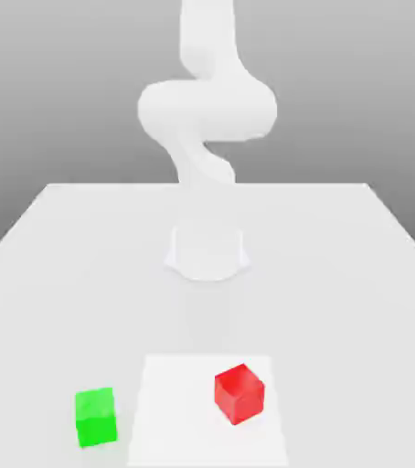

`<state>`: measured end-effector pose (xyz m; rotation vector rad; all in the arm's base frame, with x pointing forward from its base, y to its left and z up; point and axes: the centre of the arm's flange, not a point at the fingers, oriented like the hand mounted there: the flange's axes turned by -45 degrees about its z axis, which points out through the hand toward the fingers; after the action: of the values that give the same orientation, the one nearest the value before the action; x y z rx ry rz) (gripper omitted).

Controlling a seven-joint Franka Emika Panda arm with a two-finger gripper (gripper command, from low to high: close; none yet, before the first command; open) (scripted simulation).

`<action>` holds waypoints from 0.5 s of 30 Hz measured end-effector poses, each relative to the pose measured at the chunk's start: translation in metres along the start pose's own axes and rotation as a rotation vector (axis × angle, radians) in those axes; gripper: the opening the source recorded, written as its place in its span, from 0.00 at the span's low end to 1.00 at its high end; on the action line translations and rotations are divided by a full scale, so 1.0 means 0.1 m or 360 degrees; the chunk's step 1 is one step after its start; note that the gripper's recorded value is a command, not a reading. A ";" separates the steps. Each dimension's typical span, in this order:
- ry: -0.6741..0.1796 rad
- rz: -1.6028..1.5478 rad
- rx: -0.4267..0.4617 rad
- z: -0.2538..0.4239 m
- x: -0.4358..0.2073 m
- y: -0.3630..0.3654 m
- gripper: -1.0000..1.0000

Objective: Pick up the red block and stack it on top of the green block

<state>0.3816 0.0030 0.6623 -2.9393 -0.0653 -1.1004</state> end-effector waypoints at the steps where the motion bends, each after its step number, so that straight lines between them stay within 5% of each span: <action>1: -0.0059 -0.0037 0.0013 0.26 -0.04 -0.02 0.50; 15: -0.0795 -0.0533 0.0206 2.94 -1.65 -0.36 0.50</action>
<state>0.4495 0.0373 0.3318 -3.0670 -0.6193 -0.3235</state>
